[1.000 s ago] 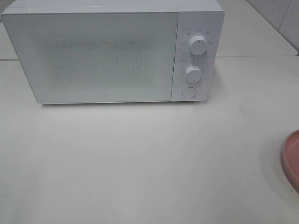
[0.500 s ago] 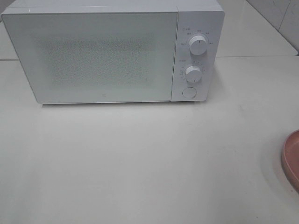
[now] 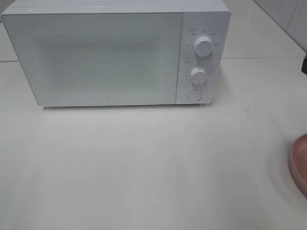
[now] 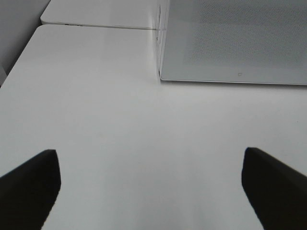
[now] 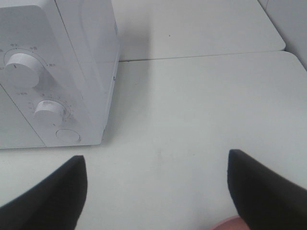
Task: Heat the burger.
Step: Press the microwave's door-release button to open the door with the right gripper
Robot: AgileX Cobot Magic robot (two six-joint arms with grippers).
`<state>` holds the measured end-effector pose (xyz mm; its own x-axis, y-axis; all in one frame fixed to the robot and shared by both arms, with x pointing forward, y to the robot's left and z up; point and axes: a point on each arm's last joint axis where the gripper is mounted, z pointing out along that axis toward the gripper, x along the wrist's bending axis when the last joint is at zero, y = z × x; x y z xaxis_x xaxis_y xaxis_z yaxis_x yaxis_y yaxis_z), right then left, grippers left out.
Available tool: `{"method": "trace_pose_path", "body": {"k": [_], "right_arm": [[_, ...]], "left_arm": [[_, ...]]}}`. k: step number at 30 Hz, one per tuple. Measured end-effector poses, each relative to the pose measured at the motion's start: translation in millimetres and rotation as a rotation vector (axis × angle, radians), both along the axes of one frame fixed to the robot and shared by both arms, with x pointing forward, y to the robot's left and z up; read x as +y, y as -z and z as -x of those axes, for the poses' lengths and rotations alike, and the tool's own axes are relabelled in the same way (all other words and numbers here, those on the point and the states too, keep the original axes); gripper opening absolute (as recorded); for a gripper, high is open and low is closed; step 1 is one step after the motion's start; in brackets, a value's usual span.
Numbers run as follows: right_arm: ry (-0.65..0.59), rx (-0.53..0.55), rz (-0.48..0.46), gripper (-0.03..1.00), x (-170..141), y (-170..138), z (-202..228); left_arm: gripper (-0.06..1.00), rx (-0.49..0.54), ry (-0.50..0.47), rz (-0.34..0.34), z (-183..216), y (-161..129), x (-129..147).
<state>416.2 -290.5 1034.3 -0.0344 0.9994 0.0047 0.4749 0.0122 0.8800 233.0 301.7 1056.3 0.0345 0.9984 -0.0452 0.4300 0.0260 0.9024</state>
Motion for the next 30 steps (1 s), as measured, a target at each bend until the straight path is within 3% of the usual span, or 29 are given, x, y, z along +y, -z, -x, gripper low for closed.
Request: {"method": "trace_pose_path", "body": {"k": [13,30], "right_arm": [[-0.038,-0.095,-0.009,0.75,5.6,27.8,-42.9],[0.01,-0.201,0.025,0.75,35.3,60.4,-46.6]], "left_arm": [[0.97,0.0,0.0,0.0,0.0,0.0,0.0],[0.97,0.0,0.0,0.0,0.0,0.0,0.0]]}}
